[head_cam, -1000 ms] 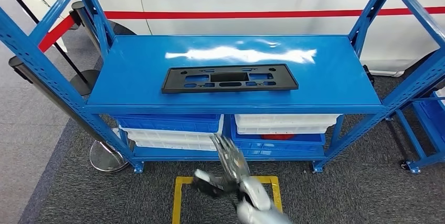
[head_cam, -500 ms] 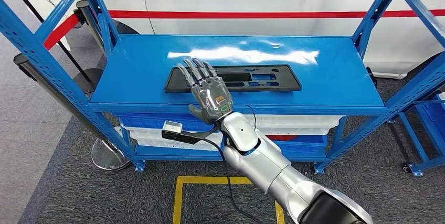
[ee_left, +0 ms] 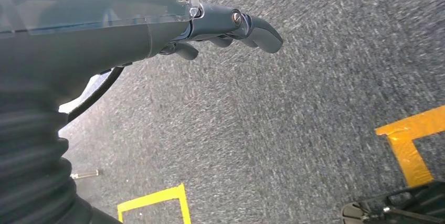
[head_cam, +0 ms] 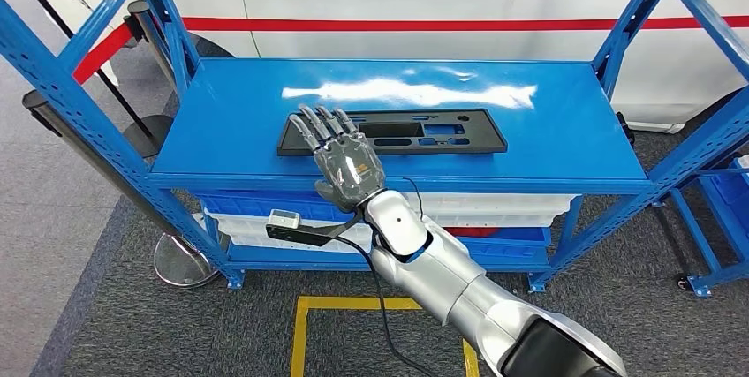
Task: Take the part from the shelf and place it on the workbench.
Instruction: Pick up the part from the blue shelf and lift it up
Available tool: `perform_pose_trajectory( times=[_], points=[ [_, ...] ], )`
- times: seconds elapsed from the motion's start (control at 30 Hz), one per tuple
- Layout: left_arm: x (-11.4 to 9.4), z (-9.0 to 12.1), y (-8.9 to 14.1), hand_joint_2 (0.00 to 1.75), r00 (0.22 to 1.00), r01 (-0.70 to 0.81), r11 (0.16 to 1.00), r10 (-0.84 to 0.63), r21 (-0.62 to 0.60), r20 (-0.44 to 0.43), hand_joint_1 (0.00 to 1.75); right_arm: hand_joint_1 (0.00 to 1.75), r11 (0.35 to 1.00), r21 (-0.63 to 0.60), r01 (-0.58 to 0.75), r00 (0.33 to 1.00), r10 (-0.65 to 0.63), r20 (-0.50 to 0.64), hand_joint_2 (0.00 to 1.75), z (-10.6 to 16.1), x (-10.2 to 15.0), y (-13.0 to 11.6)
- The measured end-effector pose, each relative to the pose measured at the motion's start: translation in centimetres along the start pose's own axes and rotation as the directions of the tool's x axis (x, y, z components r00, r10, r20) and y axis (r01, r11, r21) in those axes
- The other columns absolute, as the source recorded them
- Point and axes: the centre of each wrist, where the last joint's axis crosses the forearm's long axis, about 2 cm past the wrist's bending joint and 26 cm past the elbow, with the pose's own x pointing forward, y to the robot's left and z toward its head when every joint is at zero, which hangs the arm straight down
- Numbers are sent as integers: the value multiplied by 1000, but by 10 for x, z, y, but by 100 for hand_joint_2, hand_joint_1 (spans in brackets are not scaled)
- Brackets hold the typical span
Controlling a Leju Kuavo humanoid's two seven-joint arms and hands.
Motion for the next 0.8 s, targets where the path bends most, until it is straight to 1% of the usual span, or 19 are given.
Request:
perform_pose_trajectory(
  times=[0.1, 0.17, 0.27, 0.33, 0.4, 0.47, 0.57, 0.67, 0.8],
  points=[
    [1, 0, 0, 175, 1000, 3, 1000, -4, 3, 11, 0, 0, 999, 31, 17, 1000, -16, -21, 175, 8, -3, 14],
    [1, 0, 0, 175, 1000, 4, 1000, -4, 6, 16, 0, 0, 997, 50, 53, 998, -51, -43, 175, 20, -4, 28],
    [1, 0, 0, 175, 1000, -4, 1000, 4, 10, 15, 0, 0, 989, 84, 122, 988, -113, -102, 175, 47, -3, 53],
    [0, 0, 0, 175, 1000, -21, 1000, 21, 14, -4, 0, 0, 983, 116, 144, 981, -126, -146, 175, 66, -1, 67],
    [-2, 0, -1, 175, 999, -43, 999, 43, 18, -26, 0, 0, 979, 140, 145, 977, -120, -176, 175, 85, 1, 74],
    [-4, 1, -1, 175, 997, -63, 998, 64, 20, -42, 0, 0, 978, 148, 145, 975, -116, -190, 175, 99, 2, 76],
    [-6, 1, -2, 175, 994, -92, 995, 94, 27, -56, 0, 0, 977, 126, 174, 970, -147, -195, 175, 112, 7, 73],
    [-7, 1, -2, 175, 992, -113, 993, 115, 33, -58, 0, 0, 973, 94, 209, 964, -189, -186, 175, 119, 16, 69],
    [-7, 1, -2, 175, 991, -123, 992, 124, 28, -41, 0, 0, 972, 60, 227, 959, -213, -186, 175, 125, 21, 66]
  ],
)
